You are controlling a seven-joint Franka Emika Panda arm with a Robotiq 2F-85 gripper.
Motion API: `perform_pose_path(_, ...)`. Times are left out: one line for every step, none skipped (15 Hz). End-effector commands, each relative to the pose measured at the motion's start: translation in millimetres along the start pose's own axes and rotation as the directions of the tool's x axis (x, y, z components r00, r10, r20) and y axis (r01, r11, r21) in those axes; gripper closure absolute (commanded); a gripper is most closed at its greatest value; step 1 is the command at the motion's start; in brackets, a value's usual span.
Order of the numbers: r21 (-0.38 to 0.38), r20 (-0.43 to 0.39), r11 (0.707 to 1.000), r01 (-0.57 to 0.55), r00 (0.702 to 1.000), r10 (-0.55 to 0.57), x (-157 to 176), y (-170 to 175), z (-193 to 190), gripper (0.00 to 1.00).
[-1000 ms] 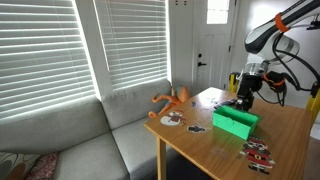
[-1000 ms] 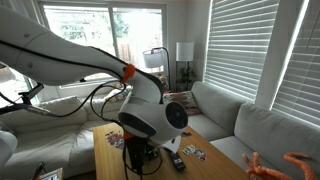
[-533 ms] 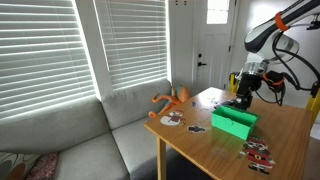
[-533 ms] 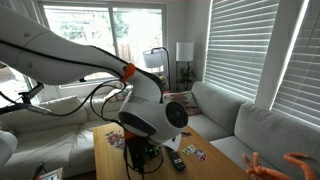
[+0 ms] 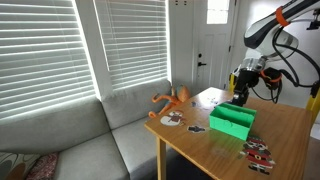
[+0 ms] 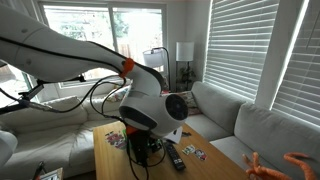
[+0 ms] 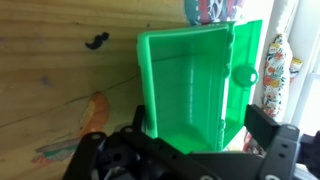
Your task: Put the blue car in the green tool box then close the box.
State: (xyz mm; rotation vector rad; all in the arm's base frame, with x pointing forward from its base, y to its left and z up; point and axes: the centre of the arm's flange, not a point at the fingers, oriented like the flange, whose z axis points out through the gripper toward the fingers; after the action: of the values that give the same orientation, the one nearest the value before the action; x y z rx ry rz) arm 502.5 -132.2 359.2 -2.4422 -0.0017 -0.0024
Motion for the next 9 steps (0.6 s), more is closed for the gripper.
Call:
perform_pose_path(0.019, -0.023, 0.999, 0.037, 0.999, -0.037, 0, -14, -8, 0.00)
perform_pose_path(0.019, -0.025, 0.999, 0.043, 0.999, -0.042, 0, -17, -9, 0.00)
perform_pose_path(0.020, -0.026, 0.999, 0.048, 0.999, -0.048, 0, -19, -9, 0.00)
perform_pose_path(0.022, -0.027, 0.998, 0.053, 0.998, -0.053, 0, -21, -10, 0.00)
perform_pose_path(0.022, -0.028, 0.998, 0.059, 0.998, -0.058, 0, -24, -11, 0.00)
perform_pose_path(0.026, -0.029, 0.998, 0.064, 0.998, -0.063, 0, -26, -12, 0.00)
perform_pose_path(0.026, -0.031, 0.997, 0.069, 0.997, -0.068, 0, -28, -13, 0.00)
perform_pose_path(0.027, -0.032, 0.997, 0.072, 0.997, -0.071, 0, -31, -14, 0.00)
perform_pose_path(0.028, -0.033, 0.997, 0.075, 0.997, -0.075, 0, -33, -15, 0.00)
